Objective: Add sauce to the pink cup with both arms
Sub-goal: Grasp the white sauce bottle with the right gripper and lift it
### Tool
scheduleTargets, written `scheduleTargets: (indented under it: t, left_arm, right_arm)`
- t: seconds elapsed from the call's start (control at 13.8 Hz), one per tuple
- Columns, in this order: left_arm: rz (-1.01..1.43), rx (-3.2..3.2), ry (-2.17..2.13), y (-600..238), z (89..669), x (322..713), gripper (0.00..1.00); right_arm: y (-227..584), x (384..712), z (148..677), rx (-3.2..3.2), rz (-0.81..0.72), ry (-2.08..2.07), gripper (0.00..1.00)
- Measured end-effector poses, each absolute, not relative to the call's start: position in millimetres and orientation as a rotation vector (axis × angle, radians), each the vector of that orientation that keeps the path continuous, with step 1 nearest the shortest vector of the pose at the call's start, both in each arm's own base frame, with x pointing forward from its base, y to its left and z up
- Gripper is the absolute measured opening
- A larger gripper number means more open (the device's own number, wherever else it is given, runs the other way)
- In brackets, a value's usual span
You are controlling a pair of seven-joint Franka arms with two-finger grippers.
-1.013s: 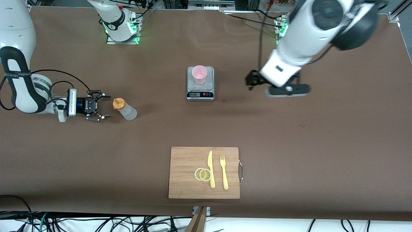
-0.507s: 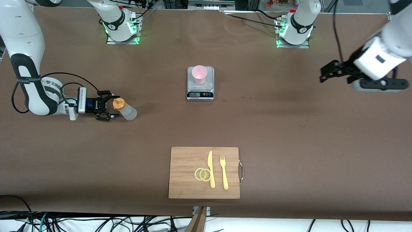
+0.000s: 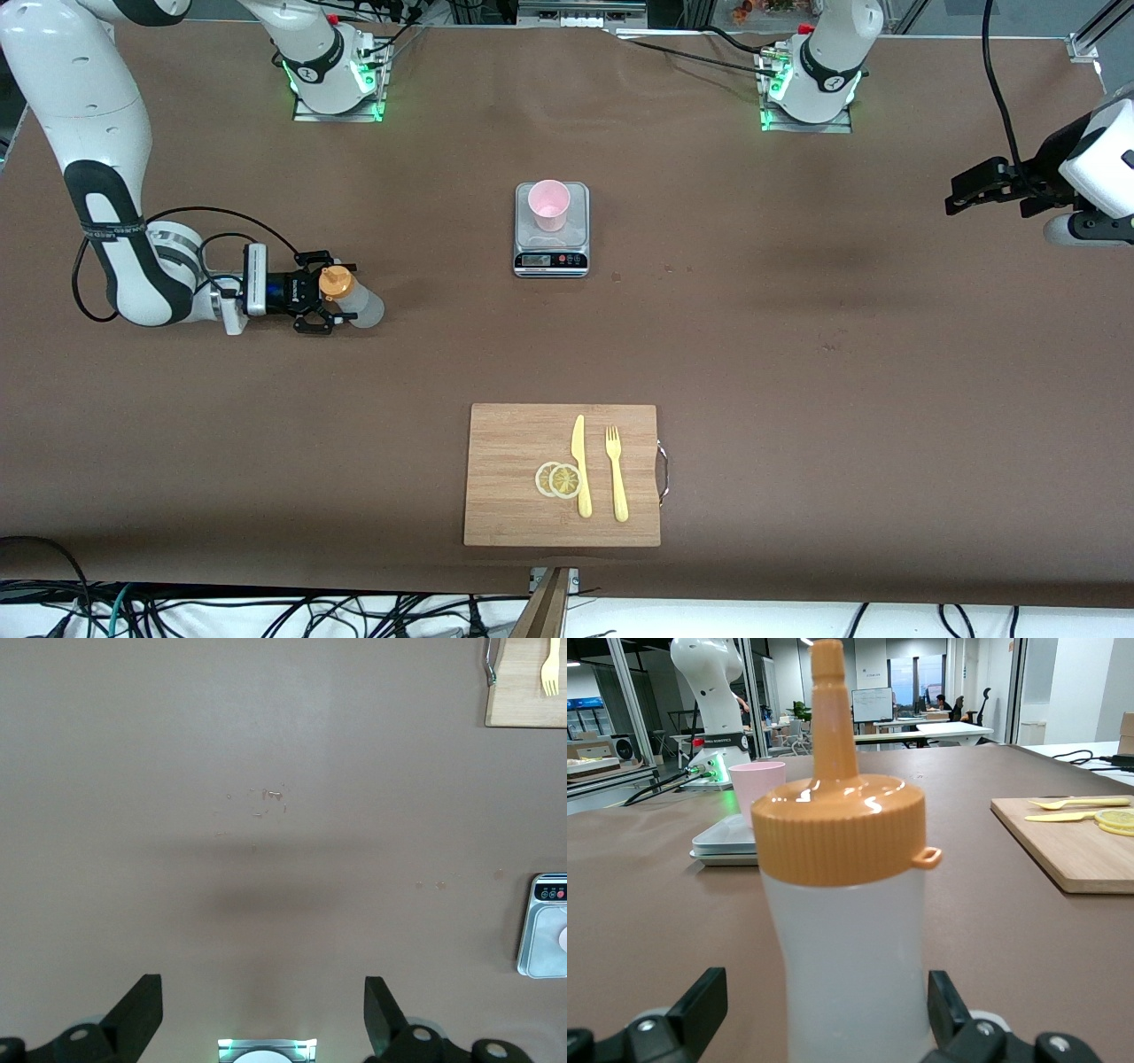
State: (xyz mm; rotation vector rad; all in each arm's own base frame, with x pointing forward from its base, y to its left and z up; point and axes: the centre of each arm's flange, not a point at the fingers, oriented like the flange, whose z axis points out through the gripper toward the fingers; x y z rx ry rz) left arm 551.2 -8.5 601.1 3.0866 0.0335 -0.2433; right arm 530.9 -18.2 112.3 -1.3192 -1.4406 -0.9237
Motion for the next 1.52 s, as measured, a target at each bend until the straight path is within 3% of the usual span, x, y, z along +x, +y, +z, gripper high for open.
scheduleTargets:
  t: [0.58,0.72,0.8,0.87,0.94,1.01,1.3,1.52]
  left_arm:
    - [-0.256,3.087,-0.001,-21,597,553,1.0]
    - [-0.256,3.087,-0.001,-21,596,554,1.0]
    - [-0.254,3.087,-0.001,-21,596,555,1.0]
    - [-0.252,3.087,-0.001,-21,596,557,1.0]
    - [-0.251,3.087,-0.001,-21,596,558,1.0]
    - [-0.249,3.087,-0.001,-21,596,559,1.0]
    - [-0.229,3.088,-0.002,-21,600,564,1.0]
    - [-0.225,3.088,-0.002,-21,601,566,1.0]
  right_arm:
    - [-6,541,119,-1.297,-0.926,-1.457,0.96]
    - [-4,543,121,-1.297,-0.922,-1.458,0.75]
    - [-4,545,122,-1.297,-0.922,-1.461,0.75]
    - [-2,546,123,-1.294,-0.922,-1.465,0.69]
    - [0,548,124,-1.298,-0.914,-1.464,0.56]
    - [3,550,125,-1.308,-0.9,-1.458,0.5]
    - [9,559,132,-1.337,-0.777,-1.46,0.35]
    - [22,572,143,-1.362,-0.632,-1.49,0.33]
